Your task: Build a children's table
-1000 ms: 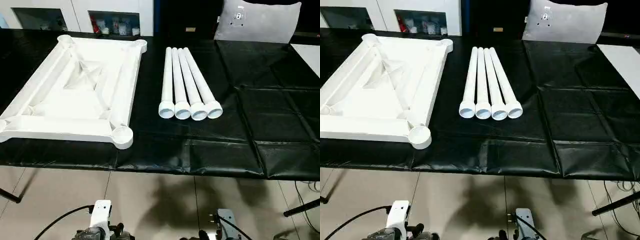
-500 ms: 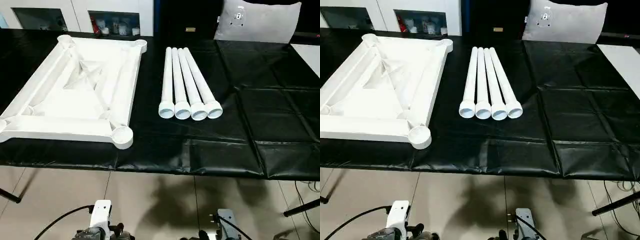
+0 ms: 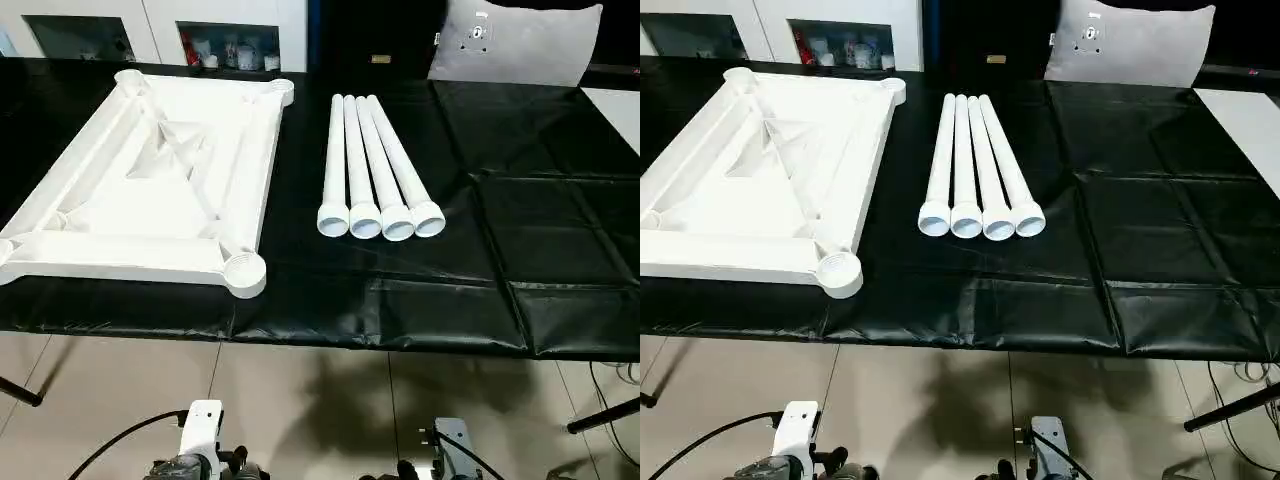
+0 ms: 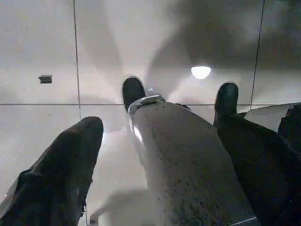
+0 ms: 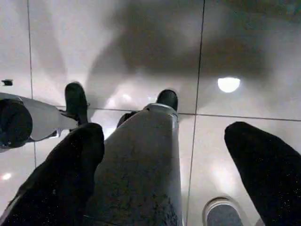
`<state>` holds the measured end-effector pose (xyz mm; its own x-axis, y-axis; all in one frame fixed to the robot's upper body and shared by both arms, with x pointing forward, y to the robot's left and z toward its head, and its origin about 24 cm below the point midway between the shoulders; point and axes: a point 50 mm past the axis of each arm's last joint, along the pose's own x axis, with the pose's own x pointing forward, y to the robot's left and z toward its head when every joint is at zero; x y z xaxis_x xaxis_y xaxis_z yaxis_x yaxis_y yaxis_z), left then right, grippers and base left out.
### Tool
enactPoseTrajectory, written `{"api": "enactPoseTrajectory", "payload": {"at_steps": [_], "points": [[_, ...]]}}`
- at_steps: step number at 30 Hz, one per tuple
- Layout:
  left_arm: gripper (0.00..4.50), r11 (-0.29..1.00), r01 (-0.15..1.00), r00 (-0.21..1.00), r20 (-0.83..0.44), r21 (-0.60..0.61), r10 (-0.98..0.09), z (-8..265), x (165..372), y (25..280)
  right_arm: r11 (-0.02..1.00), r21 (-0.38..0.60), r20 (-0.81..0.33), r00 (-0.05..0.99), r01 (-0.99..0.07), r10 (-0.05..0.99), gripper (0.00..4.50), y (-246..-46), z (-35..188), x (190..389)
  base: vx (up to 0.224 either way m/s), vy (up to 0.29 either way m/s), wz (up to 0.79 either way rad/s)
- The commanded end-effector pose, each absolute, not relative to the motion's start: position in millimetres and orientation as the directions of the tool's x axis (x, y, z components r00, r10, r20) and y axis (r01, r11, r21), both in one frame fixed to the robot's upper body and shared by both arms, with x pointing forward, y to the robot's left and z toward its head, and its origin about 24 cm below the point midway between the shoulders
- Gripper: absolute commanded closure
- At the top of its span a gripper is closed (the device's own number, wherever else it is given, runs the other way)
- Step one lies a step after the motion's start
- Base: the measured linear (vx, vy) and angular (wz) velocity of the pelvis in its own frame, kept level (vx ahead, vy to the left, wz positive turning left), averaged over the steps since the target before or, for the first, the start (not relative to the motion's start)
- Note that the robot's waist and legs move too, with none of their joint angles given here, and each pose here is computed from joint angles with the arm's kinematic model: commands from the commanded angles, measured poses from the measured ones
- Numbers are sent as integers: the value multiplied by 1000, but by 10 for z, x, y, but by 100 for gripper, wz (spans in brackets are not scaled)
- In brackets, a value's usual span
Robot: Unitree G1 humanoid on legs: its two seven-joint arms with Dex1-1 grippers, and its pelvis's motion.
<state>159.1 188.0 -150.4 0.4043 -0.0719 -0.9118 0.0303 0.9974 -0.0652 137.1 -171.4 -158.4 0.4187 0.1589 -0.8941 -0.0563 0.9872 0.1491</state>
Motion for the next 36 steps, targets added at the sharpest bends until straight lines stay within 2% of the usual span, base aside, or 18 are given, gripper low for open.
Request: {"api": "enactPoseTrajectory", "payload": {"at_steps": [1,8,9,15,18,21,23,25,26,28,30,32,36], "points": [[12,996,34,343,-935,-83,-90,-1579,1418,1803,986,158,-911,376,-55,167,0,-1704,-1627,1244,0,0,0],[12,996,34,343,-935,-83,-90,-1579,1418,1803,986,158,-911,376,-55,167,0,-1704,-1627,1244,0,0,0],[12,984,158,307,-951,79,27,-1493,1643,1887,1000,-5,-936,352,-25,4,0,-1644,-1579,1485,0,0,0],[12,984,156,309,-951,84,32,-1543,1531,1850,999,7,-928,372,-36,20,0,-1565,-1568,1527,0,0,0],[12,983,163,350,-937,84,21,-1544,1544,1808,998,17,-912,408,-60,40,0,-1531,-1534,1615,0,0,0],[12,991,95,432,-901,92,42,-1476,1692,1871,994,-52,-850,526,-98,8,0,-1586,-1428,1838,0,0,0],[12,992,94,460,-887,79,27,-1428,1780,1932,997,36,-824,563,-61,64,0,-1566,-1381,1926,0,0,0],[12,993,103,500,-866,54,-4,-1373,1872,1974,994,34,-792,604,-99,87,0,-1547,-1328,2015,0,0,0],[12,994,108,555,-830,10,-52,-1312,1964,1992,985,59,-760,632,-164,151,0,-1510,-1274,2095,0,0,0],[12,993,110,593,-800,-33,-92,-1259,2032,2011,968,144,-702,669,-204,245,0,-1676,-1244,2039,0,0,0],[12,987,153,631,-764,-54,-139,-1209,2073,2028,942,177,-644,690,-286,330,0,-1861,-1183,1963,0,0,0],[12,982,173,639,-751,-70,-166,-1197,2071,2029,930,179,-631,687,-322,360,0,-1887,-1165,1939,0,0,0],[12,940,331,684,-664,-88,-302,-1102,1980,1962,876,199,-547,692,-439,471,0,-1892,-1051,1788,0,0,0]]}}
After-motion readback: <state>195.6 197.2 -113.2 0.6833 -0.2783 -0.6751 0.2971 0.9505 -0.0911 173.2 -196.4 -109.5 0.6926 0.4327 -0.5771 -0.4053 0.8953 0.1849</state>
